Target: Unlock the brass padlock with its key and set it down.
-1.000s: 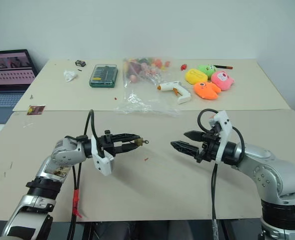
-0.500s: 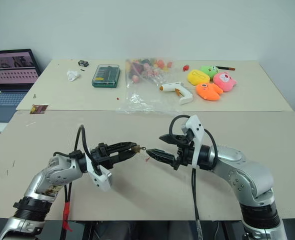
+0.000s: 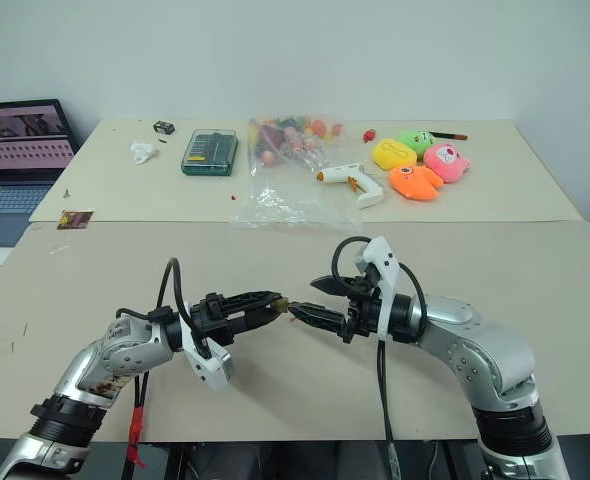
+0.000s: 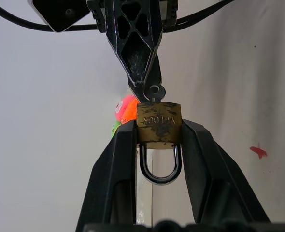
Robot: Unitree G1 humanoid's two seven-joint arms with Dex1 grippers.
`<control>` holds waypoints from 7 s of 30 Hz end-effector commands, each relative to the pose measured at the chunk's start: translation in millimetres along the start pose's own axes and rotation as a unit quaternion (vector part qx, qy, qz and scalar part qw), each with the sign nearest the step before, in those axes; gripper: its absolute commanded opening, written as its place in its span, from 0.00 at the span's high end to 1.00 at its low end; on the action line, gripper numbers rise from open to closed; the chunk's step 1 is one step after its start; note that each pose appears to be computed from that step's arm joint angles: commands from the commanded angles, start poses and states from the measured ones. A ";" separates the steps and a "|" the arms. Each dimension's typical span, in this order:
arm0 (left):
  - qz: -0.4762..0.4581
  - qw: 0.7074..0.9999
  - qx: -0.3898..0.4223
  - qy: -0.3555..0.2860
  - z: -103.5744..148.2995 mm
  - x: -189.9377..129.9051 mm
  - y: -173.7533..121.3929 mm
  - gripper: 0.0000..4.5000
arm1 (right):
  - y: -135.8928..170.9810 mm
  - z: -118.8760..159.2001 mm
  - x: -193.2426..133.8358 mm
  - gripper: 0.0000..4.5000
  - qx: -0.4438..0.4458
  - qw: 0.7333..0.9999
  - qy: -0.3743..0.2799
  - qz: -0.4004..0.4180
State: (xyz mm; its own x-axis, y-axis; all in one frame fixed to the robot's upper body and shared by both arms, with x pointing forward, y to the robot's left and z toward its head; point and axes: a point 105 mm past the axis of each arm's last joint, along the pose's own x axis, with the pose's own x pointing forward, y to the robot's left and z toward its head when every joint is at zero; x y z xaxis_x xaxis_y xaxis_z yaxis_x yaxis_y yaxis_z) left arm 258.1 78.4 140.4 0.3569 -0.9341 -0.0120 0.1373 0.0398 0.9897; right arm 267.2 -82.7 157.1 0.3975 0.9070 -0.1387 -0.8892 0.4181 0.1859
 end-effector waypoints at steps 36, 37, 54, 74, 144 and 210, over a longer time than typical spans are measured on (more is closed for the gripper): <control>0.067 0.979 0.185 -0.053 11.9 25.5 42.2 0.82 | 19.2 16.4 10.8 0.99 0.156 0.985 -0.046 0.054; 0.068 0.979 0.187 -0.055 11.8 25.9 42.5 0.82 | 18.7 18.5 11.0 0.99 0.169 0.983 -0.051 0.055; 0.039 0.998 0.052 -0.022 2.1 24.2 27.7 0.82 | 7.0 -10.9 -26.4 0.74 -0.102 0.988 0.118 0.019; -0.005 0.999 0.029 -0.039 5.6 20.4 18.7 0.82 | -4.9 18.3 -12.5 0.45 -0.135 0.990 0.023 0.023; -0.004 0.999 0.029 -0.038 5.8 16.4 4.7 0.82 | 10.4 -0.4 -8.1 1.00 -0.047 0.997 0.040 0.053; 0.023 0.999 -0.041 -0.009 -4.3 18.9 5.0 0.82 | -7.2 -2.8 2.3 0.45 -0.013 0.999 0.036 0.016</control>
State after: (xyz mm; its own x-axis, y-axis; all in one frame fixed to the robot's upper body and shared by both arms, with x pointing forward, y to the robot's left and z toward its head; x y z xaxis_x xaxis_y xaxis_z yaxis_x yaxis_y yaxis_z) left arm 270.3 59.6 136.5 0.3497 -0.9369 -0.0014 0.2431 0.0892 0.9659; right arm 270.3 -84.9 142.0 0.3450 0.9082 -0.2368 -0.8919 0.3958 0.2187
